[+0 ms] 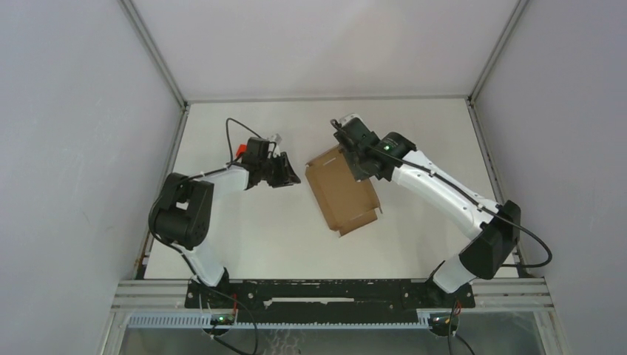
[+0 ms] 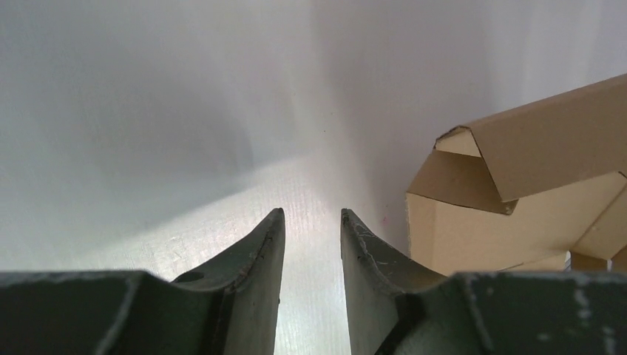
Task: Fold the paper box
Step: Fold the paper box at the center of the board.
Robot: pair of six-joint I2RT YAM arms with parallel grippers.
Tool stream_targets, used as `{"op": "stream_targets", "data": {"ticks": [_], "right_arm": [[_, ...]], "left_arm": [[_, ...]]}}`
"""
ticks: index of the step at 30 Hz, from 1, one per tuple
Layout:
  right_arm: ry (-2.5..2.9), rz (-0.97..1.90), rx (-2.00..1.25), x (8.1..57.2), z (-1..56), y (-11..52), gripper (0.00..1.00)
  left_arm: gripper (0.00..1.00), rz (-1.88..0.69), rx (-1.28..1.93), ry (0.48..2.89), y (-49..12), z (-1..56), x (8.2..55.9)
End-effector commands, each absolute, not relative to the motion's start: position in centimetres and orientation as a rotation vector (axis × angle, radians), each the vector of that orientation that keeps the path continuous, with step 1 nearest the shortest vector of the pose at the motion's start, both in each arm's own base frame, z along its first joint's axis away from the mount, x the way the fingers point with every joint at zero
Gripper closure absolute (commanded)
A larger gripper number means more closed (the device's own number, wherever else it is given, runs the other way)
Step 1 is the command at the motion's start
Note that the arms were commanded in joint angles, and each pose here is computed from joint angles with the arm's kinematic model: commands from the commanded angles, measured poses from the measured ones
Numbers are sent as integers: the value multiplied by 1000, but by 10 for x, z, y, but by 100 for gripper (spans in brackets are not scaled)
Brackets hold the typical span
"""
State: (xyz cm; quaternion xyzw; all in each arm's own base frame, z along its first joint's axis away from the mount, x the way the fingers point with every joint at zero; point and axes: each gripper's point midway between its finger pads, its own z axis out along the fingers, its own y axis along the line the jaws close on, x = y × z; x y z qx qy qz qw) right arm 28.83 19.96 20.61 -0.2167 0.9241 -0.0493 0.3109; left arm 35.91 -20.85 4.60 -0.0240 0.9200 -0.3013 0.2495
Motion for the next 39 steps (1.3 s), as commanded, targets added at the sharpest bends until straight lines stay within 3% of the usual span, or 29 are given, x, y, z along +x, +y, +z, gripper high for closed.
{"op": "stream_targets", "data": {"ticks": [1, 7, 19, 20, 23, 25, 26, 28, 33, 36, 37, 39], "right_arm": [[2402, 141, -394, 289, 236, 206, 100], [2391, 631, -130, 290, 226, 197, 100], [2443, 995, 174, 281, 154, 215, 100], [2456, 988, 192, 281, 146, 214, 95], [2524, 953, 178, 278, 129, 211, 59], [2557, 840, 167, 279, 124, 199, 27], [2570, 782, 155, 279, 122, 192, 18], [2590, 658, 140, 281, 122, 177, 9], [2514, 233, 178, 289, 139, 117, 11], [2477, 145, 165, 288, 154, 103, 14], [2477, 122, 154, 287, 158, 101, 16], [2462, 185, 109, 286, 169, 113, 33]], "left_arm": [[61, -859, -71, 2433, -208, 58, 359], [61, -865, -82, 2441, -205, 56, 355], [61, -812, -103, 2469, -195, 58, 352], [61, -802, -111, 2472, -192, 57, 352], [61, -779, -123, 2475, -186, 57, 350], [61, -770, -125, 2467, -184, 61, 351], [61, -766, -127, 2465, -183, 62, 351], [62, -764, -132, 2458, -181, 66, 352], [62, -737, -137, 2452, -176, 72, 354], [61, -723, -153, 2444, -169, 74, 353], [62, -720, -157, 2440, -168, 76, 352], [62, -711, -166, 2424, -164, 80, 352]]}}
